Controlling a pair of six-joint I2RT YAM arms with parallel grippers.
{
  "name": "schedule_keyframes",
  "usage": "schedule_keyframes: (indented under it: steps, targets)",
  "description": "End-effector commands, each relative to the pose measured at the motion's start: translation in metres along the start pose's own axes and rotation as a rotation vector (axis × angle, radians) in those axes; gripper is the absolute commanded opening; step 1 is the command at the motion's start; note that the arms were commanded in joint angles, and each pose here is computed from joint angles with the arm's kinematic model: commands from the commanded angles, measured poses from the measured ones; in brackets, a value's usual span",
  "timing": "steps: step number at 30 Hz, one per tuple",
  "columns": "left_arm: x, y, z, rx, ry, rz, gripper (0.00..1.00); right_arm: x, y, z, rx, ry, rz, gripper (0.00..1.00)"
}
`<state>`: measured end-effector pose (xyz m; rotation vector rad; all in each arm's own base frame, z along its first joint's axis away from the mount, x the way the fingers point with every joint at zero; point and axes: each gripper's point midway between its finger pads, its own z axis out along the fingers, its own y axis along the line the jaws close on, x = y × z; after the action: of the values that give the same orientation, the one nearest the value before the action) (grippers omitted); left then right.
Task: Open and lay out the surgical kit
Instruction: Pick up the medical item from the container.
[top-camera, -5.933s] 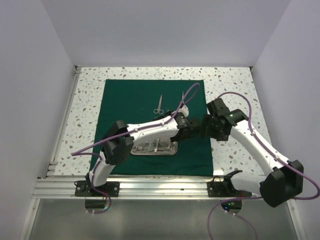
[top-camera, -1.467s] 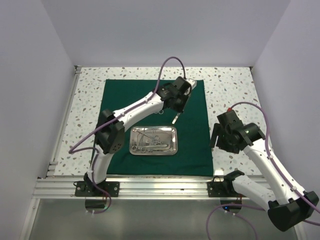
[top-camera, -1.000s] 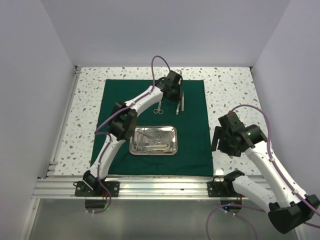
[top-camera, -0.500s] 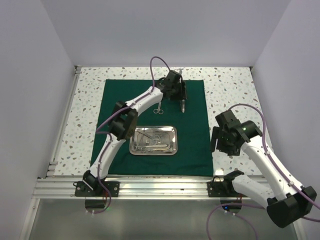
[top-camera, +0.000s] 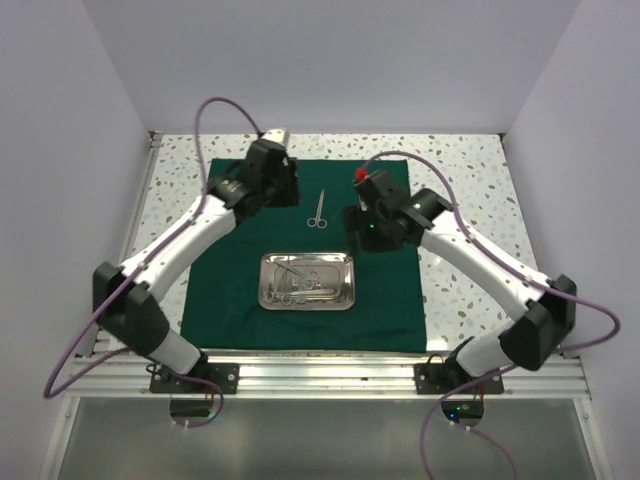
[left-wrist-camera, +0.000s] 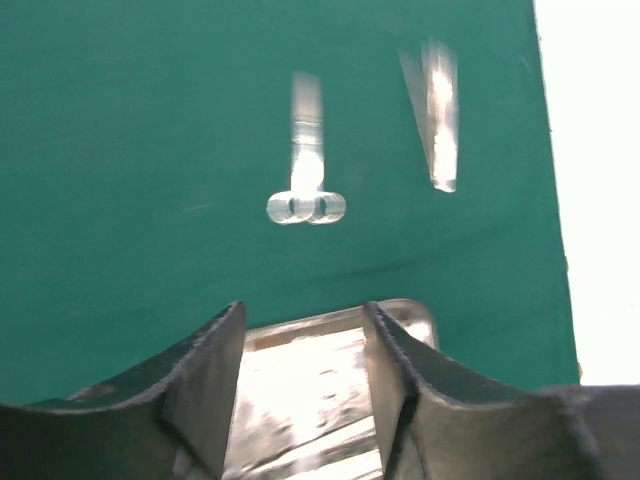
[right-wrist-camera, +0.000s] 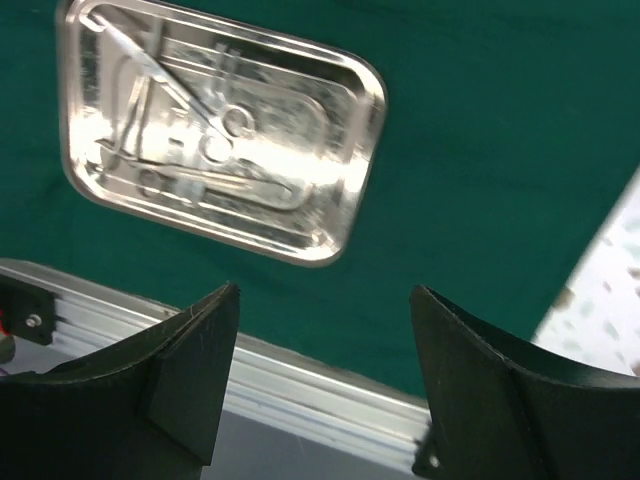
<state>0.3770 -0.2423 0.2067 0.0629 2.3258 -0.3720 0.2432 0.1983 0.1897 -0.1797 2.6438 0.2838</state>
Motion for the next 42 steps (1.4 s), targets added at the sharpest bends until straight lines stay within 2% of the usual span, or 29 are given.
schedule_keyframes:
  steps: [1, 3, 5, 7, 9, 11, 13, 23, 29, 42]
  targets:
    - [0.024, 0.072, -0.029, -0.194, 0.02, -0.063, 0.51, -0.028, 0.052, 0.013, -0.131, -0.038, -0.091, 0.73]
    - [0.04, 0.075, -0.041, -0.165, 0.027, -0.115, 0.46, -0.037, 0.065, 0.026, -0.132, -0.024, -0.096, 0.73]
    - [0.053, 0.069, -0.043, -0.132, 0.052, -0.16, 0.45, -0.042, 0.07, 0.032, -0.125, -0.016, -0.093, 0.73]
    - [0.077, 0.069, -0.039, -0.156, 0.122, -0.228, 0.45, -0.047, 0.07, 0.037, -0.088, -0.007, -0.091, 0.73]
    - [0.103, 0.068, -0.033, -0.198, 0.211, -0.239, 0.47, -0.047, 0.066, 0.038, -0.057, 0.0, -0.085, 0.73]
    - [0.115, 0.062, -0.032, -0.213, 0.25, -0.224, 0.48, -0.046, 0.058, 0.035, -0.028, -0.012, -0.079, 0.73]
    - [0.117, 0.057, -0.029, -0.23, 0.253, -0.242, 0.53, -0.036, 0.047, 0.033, 0.002, -0.005, -0.076, 0.72]
    - [0.148, 0.017, 0.005, -0.253, 0.364, -0.268, 0.53, 0.02, 0.003, 0.018, 0.071, 0.032, -0.016, 0.73]
    - [0.171, 0.021, 0.025, -0.324, 0.424, -0.305, 0.51, 0.036, -0.009, 0.012, 0.095, 0.05, -0.011, 0.73]
    - [0.192, 0.032, 0.049, -0.42, 0.429, -0.366, 0.51, 0.044, -0.02, 0.01, 0.12, 0.07, -0.064, 0.73]
